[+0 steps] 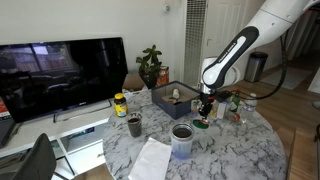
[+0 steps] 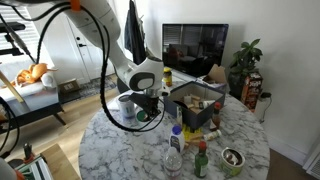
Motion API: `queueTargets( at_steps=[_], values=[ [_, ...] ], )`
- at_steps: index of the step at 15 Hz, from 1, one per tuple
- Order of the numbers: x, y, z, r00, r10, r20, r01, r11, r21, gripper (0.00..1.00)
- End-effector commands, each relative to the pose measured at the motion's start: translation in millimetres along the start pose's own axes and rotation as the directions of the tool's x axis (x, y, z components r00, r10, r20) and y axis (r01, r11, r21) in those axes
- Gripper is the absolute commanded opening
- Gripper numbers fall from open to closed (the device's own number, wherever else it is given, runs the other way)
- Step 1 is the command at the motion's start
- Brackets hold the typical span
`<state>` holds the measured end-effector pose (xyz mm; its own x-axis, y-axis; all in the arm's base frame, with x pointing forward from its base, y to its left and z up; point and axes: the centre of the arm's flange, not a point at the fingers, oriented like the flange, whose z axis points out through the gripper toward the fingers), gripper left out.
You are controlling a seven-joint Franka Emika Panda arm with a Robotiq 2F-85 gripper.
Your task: Pick up the red ketchup packet from the box and put it on the green lid, pick up the green lid and pour the red ketchup packet into the silver cup
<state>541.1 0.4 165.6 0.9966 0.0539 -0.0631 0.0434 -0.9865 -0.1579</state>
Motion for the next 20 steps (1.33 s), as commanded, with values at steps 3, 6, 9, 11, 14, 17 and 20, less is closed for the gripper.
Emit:
queueTargets(
  at_steps=[3, 6, 9, 11, 14, 17, 20],
  values=[
    [-19.8, -33.0, -72.9, 0.996, 0.039, 0.077, -0.031, 0.994, -0.103, 0.0],
    [-6.7, -31.4, -71.9, 0.998, 0.029, 0.056, -0.024, 0.997, -0.078, 0.01],
    [-9.2, -36.7, -82.0, 0.998, 0.031, 0.051, -0.026, 0.996, -0.086, 0.01],
    [-10.3, -38.8, -81.3, 0.999, 0.017, 0.048, -0.014, 0.998, -0.067, 0.0],
    [-9.2, -63.4, -100.3, 0.999, -0.035, 0.013, 0.037, 0.995, -0.093, 0.0],
    [-9.7, -95.7, -116.9, 0.996, -0.09, -0.017, 0.088, 0.989, -0.123, 0.0],
    [-11.0, -127.8, -119.7, 0.989, -0.143, -0.024, 0.139, 0.98, -0.143, 0.0]
  ],
)
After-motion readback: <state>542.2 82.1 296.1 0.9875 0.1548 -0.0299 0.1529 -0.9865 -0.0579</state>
